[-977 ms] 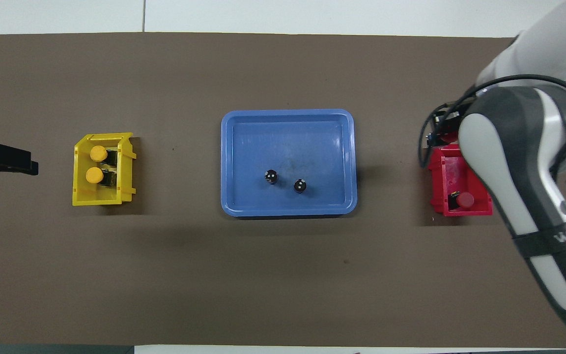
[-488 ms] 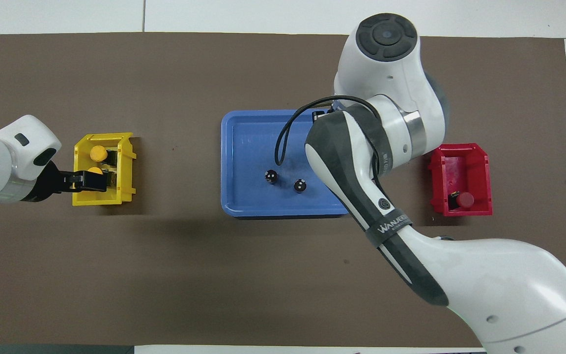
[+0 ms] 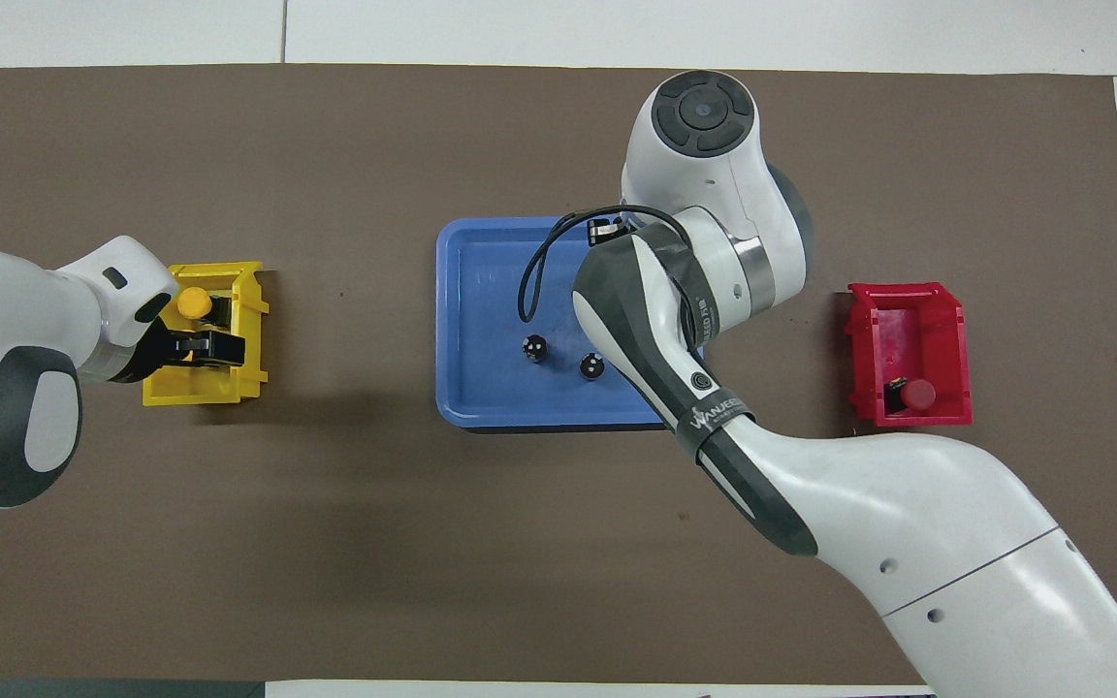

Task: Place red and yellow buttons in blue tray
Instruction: 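Place the red button in the blue tray while the left gripper grasps a yellow button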

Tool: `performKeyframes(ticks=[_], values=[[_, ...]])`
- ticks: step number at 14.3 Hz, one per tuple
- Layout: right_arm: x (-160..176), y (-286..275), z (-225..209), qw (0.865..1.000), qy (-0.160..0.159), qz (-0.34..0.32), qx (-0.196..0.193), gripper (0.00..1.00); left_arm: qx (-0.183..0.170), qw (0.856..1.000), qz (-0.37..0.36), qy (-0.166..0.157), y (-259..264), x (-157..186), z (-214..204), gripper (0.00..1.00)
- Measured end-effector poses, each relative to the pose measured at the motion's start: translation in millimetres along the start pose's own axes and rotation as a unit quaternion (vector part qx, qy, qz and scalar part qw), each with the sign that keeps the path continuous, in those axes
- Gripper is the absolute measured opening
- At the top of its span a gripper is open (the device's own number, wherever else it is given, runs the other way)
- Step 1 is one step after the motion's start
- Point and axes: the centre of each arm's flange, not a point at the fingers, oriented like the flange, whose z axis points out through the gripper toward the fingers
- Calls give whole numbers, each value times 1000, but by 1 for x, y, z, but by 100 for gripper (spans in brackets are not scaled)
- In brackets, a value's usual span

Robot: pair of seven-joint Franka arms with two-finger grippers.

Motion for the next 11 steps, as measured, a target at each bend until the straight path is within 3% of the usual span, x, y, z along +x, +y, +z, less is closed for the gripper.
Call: performKeyframes(ticks=[5,9,11], values=[[-9,-8,16,1000,2,2,1,42,6,996,88,3,-24,11,20,94],[-11,-7,14,1000,1,3,1,78,8,997,82,8,-42,14,22,94],[-10,-7,-6,1000,14,4,7,99,8,997,76,7,-46,14,23,89]])
